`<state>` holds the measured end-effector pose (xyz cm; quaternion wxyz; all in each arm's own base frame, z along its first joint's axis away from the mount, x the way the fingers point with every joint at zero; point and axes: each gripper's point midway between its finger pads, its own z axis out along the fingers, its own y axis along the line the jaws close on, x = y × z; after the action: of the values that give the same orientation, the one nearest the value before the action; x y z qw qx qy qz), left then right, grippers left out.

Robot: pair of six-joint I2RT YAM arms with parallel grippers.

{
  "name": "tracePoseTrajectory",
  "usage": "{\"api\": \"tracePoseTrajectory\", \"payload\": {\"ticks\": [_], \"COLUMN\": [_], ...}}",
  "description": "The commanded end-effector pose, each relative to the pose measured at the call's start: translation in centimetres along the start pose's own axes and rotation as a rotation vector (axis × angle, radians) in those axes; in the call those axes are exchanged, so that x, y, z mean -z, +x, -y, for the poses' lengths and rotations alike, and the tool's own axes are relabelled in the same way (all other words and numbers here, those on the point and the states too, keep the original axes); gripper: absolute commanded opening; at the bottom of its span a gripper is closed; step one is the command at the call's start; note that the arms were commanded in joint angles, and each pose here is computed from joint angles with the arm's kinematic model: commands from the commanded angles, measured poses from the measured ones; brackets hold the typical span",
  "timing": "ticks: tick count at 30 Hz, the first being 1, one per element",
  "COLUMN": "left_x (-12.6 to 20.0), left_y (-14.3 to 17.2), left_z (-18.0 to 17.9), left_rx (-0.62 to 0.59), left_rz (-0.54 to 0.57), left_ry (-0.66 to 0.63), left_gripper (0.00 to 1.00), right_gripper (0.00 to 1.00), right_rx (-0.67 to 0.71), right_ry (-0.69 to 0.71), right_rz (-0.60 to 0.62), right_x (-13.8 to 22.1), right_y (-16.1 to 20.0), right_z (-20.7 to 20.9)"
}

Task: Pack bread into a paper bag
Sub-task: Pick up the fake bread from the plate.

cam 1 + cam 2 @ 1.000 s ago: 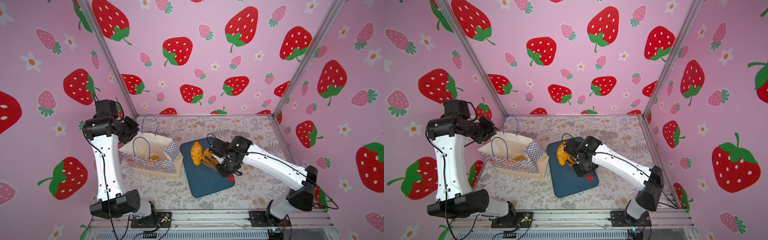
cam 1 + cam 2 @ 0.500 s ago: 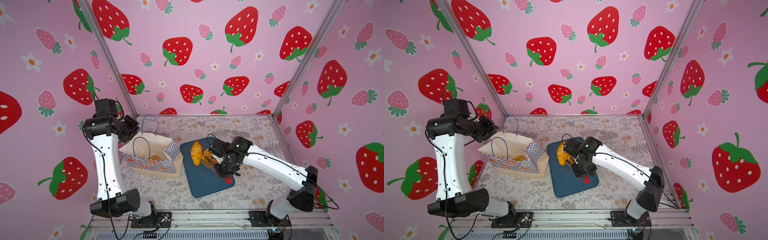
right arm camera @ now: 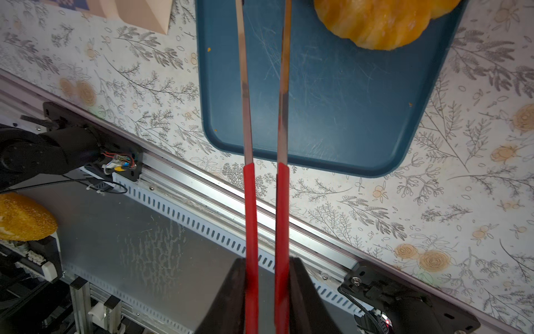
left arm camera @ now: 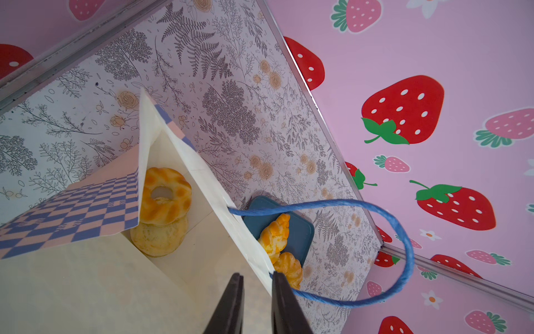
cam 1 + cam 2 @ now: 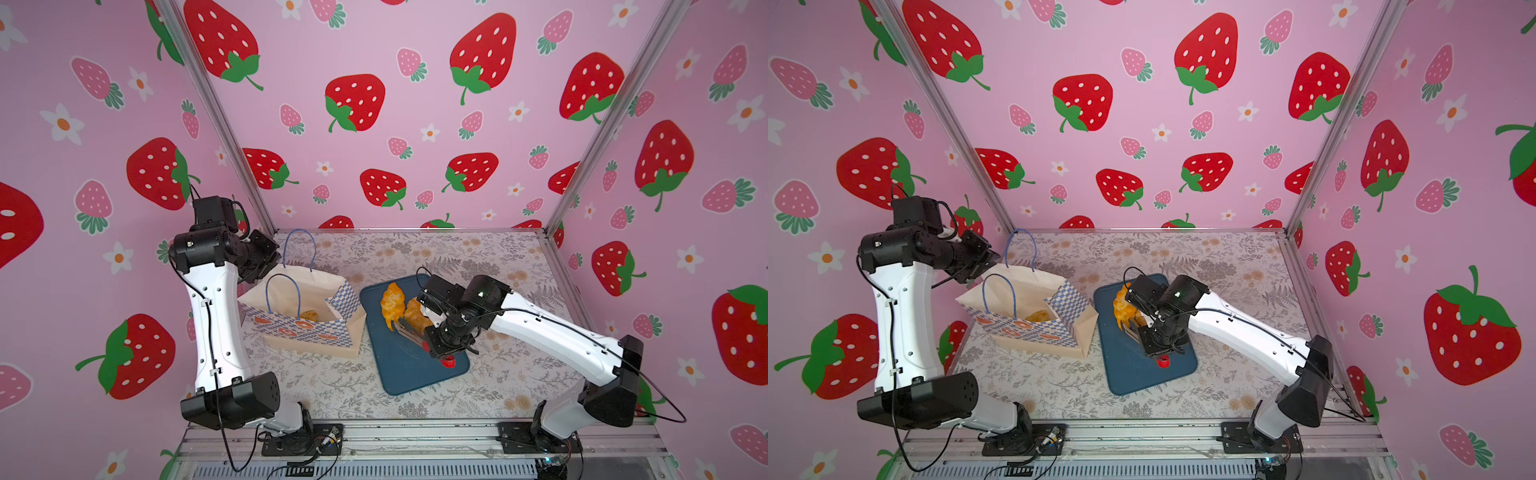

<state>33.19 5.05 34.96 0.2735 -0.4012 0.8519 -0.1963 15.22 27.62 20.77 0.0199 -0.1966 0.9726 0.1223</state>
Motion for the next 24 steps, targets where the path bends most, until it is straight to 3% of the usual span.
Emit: {"api": "tracePoseTrajectory", "payload": {"ticks": [1, 6, 24], "left_x": [0.3, 0.3, -0.1], "left_y": [-0.1, -0.1, -0.1], "left_z": [0.5, 0.6, 0.5], "left_rx": [-0.025, -0.027, -0.025], "left_rz": [0.005, 0.003, -0.011], "left_ry": [0.025, 0.03, 0.024], "left_gripper": [0.23, 0.23, 0.23], "right_gripper": [0.26, 0.26, 0.31], "right_rx": [0.021, 0.018, -0.09], "right_ry": [0.015, 0.08, 0.185], "right_rz": [-0.003, -0.033, -0.024], "right_x": [-0.3, -1.8, -1.9], "right_y": [-0.4, -0.6, 0.7], "right_z": [-0.3, 0.6, 3.1]}}
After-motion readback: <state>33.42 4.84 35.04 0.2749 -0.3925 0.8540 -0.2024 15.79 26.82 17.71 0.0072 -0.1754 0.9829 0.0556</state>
